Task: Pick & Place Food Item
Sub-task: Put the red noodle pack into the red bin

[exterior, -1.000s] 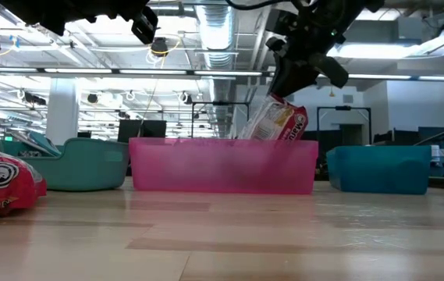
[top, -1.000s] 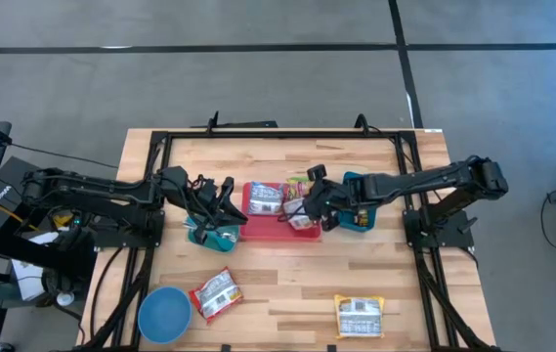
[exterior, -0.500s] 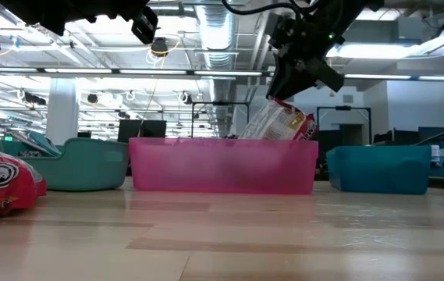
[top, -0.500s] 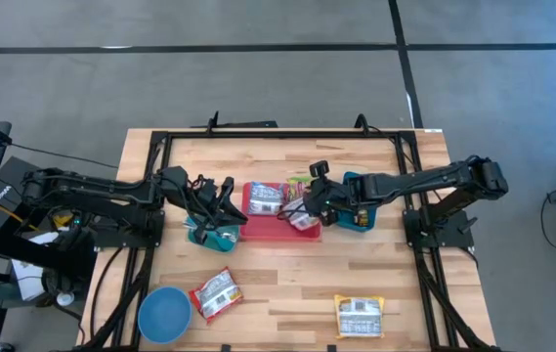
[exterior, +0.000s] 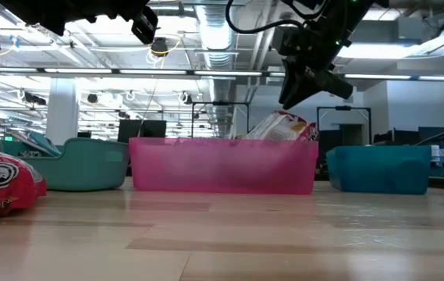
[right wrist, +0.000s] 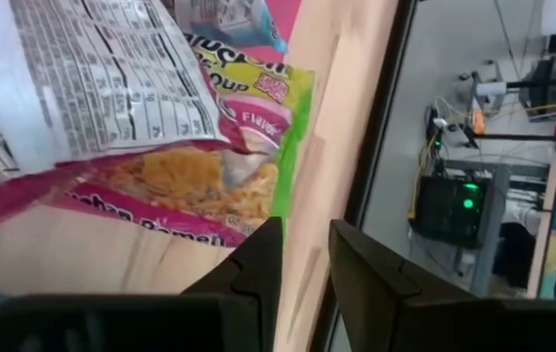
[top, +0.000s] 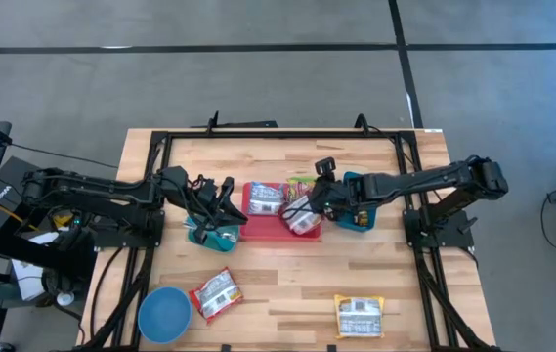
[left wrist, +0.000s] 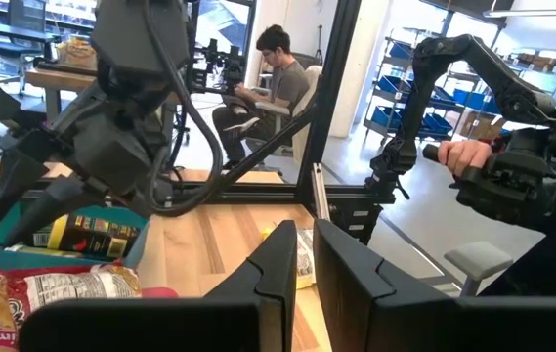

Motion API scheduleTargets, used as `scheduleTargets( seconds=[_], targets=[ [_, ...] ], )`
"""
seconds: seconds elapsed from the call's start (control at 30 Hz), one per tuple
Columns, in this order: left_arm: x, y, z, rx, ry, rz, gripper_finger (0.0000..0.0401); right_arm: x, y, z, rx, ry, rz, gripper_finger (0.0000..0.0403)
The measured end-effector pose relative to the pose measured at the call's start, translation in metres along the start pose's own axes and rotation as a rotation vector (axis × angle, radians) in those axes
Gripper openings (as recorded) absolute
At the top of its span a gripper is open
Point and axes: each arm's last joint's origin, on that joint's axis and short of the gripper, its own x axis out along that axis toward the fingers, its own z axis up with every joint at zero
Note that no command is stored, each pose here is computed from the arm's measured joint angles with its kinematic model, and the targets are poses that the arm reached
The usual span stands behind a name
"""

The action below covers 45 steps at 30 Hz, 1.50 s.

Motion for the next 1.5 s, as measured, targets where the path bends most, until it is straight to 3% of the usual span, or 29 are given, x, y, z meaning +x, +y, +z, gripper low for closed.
scheduleTargets(
  seconds=[0.2, 0.43, 0.6, 0.8, 0.93, 1.07, 1.5],
  targets=[
    [0.000, 0.000, 0.000, 0.000, 0.000, 0.000, 0.0032, -0.003, -0.001, -0.001, 0.033, 0.000, -0.005, 0.0082],
    [0.000, 0.000, 0.000, 0.000, 0.001, 0.000, 0.0032, -0.017, -0.007, -0.010, 0.240, -0.003, 0.000, 0.0082],
    [0.000, 0.000, 0.000, 0.002, 0.001, 0.001, 0.0032, -0.036, -0.011, -0.021, 0.559, -0.027, 0.056, 0.0082],
    [0.000, 0.000, 0.000, 0.003, 0.001, 0.000, 0.0032, -0.052, -0.012, -0.025, 0.911, -0.102, 0.322, 0.0082],
    [0.000, 0.000, 0.000, 0.003, 0.001, 0.000, 0.0032, -0.054, -0.010, -0.024, 1.095, -0.073, 0.450, 0.0082],
    [0.000, 0.000, 0.000, 0.003, 0.000, 0.000, 0.0032, -0.048, -0.002, -0.018, 1.158, -0.018, 0.489, 0.0082],
    [0.000, 0.000, 0.000, 0.001, 0.001, 0.000, 0.0032, -0.039, 0.022, -0.008, 1.146, 0.100, 0.509, 0.0082]
  ],
)
